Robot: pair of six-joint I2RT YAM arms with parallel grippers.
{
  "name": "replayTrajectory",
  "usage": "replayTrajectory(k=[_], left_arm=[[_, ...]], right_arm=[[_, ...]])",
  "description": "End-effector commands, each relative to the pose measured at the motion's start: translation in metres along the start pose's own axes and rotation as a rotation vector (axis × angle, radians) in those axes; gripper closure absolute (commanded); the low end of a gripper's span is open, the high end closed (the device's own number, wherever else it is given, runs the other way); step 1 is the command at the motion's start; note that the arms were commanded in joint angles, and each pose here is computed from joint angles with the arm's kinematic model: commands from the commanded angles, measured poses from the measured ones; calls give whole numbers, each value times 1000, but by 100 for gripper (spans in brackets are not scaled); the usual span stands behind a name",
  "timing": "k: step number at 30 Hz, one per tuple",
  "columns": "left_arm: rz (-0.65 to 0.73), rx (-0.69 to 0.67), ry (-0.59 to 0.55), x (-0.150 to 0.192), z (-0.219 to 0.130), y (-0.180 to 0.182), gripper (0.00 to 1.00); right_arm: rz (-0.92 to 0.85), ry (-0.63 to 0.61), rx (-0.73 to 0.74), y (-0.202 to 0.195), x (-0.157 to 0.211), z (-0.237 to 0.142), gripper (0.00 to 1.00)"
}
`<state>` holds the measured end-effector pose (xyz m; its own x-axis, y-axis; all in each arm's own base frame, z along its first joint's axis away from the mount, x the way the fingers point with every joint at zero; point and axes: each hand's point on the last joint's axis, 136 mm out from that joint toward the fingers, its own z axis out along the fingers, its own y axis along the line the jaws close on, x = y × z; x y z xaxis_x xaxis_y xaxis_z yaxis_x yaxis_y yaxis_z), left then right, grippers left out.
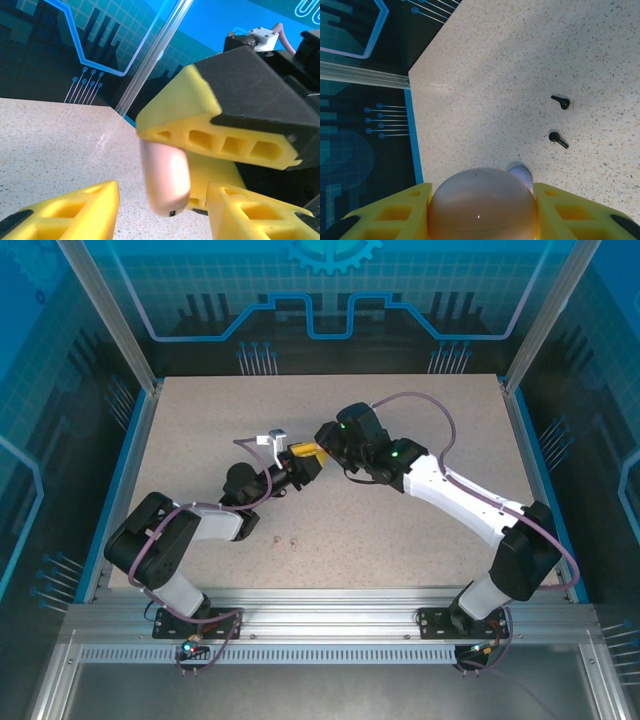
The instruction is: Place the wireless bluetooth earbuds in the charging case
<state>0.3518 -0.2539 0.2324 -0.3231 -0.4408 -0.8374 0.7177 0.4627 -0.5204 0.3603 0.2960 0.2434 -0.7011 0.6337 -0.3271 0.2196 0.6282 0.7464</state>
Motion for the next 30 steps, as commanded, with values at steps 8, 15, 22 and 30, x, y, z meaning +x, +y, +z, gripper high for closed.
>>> replayTrajectory(k=[8,15,22,30], left_arm=[[50,98,-47,-24,7,-21,56],[50,112,-56,-29,8,-26,62],[44,119,-56,-31,11,-27,73],[33,140,-58,-35,13,-32,75]], right_arm=[[18,3,-77,17,1,-11,67],[18,15,-84,20,4,-8,68],[22,20,-90,20,5,-7,68],[38,35,-103,21,8,-4,68]])
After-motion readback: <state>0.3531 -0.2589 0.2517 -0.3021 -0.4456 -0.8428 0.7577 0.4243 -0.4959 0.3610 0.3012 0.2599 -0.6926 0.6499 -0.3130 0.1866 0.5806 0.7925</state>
